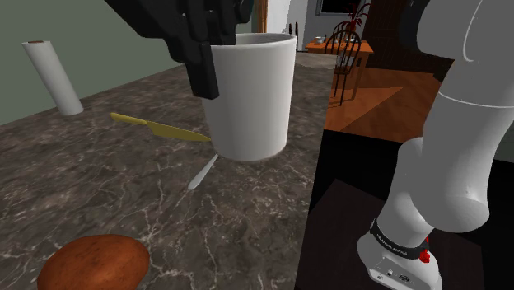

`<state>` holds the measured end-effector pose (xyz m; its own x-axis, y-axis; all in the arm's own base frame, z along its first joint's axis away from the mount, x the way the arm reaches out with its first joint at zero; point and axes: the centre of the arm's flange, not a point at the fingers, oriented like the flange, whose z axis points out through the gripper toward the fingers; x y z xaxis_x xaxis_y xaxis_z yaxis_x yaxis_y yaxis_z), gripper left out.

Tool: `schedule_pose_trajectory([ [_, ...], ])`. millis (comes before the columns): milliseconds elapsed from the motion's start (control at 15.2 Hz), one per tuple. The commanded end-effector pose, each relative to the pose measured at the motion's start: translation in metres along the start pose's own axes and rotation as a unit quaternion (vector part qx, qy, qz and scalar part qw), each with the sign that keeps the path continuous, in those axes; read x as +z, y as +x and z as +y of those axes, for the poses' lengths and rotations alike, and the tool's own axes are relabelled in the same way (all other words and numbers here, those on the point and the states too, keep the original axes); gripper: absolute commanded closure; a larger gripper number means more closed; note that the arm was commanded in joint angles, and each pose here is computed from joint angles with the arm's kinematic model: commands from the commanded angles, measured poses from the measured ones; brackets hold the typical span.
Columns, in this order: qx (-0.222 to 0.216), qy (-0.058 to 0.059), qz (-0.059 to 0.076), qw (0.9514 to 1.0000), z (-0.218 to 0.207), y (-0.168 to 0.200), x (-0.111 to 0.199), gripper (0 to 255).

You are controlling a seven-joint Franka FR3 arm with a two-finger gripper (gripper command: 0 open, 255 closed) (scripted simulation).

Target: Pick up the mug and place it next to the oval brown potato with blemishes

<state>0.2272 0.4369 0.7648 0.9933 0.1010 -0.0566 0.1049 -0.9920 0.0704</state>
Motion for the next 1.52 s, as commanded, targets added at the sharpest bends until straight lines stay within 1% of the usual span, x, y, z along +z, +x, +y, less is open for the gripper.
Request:
schedule_pose_trajectory([
  [0,0.004,0.001,-0.001,1.0,-0.013,0.0,0.004,255],
  [1452,0.004,0.001,-0.001,1.0,-0.021,0.007,0.119,255],
])
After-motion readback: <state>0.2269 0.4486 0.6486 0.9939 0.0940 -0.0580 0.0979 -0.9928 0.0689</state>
